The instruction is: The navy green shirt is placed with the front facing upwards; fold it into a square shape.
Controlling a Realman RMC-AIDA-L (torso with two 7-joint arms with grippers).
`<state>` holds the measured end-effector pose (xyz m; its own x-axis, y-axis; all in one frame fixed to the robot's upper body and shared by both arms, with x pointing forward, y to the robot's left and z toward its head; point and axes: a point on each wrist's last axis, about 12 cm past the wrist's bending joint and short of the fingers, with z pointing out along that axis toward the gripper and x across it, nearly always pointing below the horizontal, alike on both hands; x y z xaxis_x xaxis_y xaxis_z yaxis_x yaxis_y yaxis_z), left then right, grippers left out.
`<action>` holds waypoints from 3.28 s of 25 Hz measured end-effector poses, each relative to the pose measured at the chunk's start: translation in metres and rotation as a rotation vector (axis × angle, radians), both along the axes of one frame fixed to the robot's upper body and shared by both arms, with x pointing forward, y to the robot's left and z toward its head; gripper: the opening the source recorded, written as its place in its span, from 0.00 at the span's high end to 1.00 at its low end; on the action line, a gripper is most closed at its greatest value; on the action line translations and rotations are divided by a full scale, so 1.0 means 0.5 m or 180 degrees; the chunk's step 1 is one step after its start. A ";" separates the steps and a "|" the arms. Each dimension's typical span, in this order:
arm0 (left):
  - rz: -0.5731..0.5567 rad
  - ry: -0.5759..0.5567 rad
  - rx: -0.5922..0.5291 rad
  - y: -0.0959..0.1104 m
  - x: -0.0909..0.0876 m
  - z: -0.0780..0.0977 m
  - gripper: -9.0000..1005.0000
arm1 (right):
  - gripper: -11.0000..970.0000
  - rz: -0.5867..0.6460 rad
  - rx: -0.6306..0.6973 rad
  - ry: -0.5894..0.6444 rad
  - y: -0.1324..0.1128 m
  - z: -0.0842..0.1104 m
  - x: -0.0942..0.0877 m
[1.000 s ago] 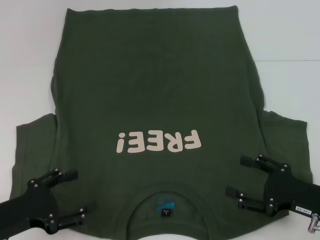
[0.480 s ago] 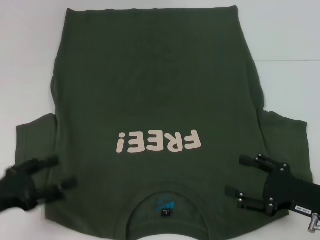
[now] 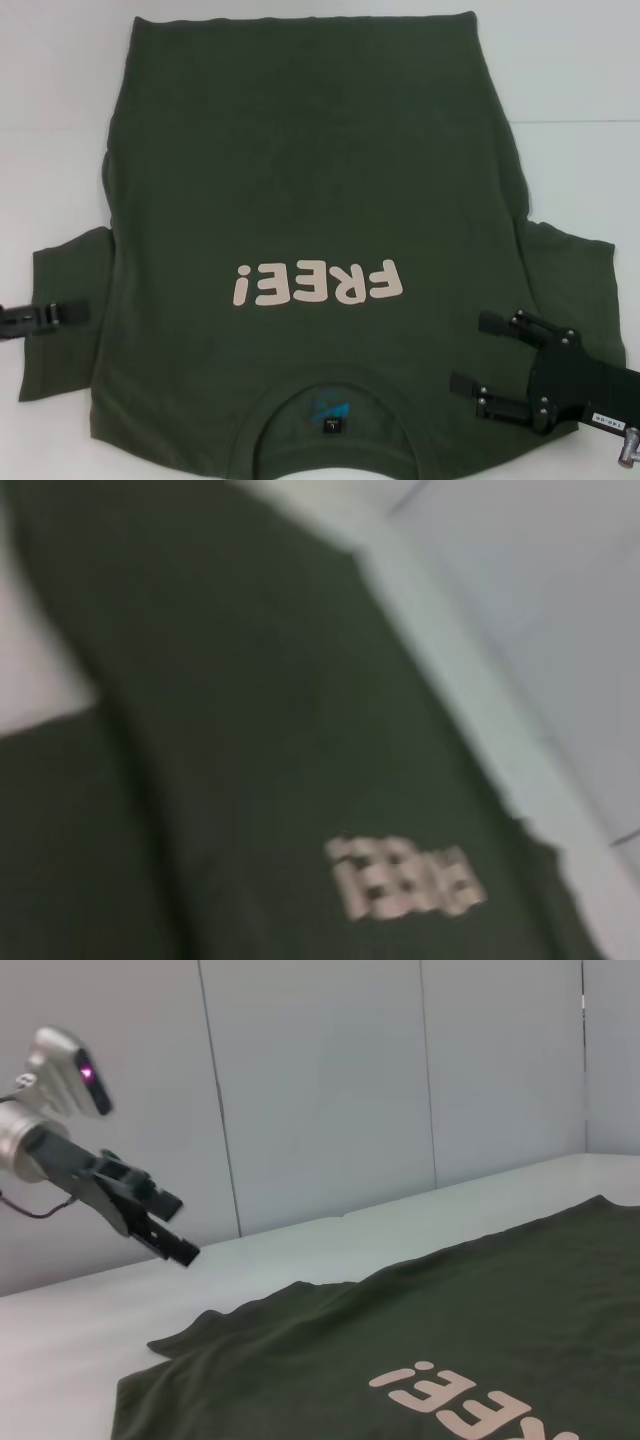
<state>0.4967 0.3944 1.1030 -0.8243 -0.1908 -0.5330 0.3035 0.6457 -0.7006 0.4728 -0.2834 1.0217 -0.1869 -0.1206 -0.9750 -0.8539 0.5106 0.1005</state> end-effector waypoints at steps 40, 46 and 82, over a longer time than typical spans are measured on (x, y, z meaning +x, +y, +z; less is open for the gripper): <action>0.0490 0.0807 0.1102 0.012 0.101 -0.031 0.10 | 0.08 -0.0019 0.0008 0.0045 -0.001 0.003 0.007; 0.0479 0.0806 0.1096 0.010 0.102 -0.031 0.10 | 0.08 -0.0023 0.0010 0.0042 -0.001 0.004 0.008; 0.0322 0.1041 0.0895 -0.024 0.106 -0.046 0.11 | 0.08 -0.0018 0.0010 0.0040 -0.001 0.004 0.009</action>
<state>0.5497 0.3825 1.0802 -0.9429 -0.1641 -0.2899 0.0205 0.8400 -0.5422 0.4770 -0.2838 1.0237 -0.1998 -0.1166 -0.9729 -0.8497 0.5151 0.1128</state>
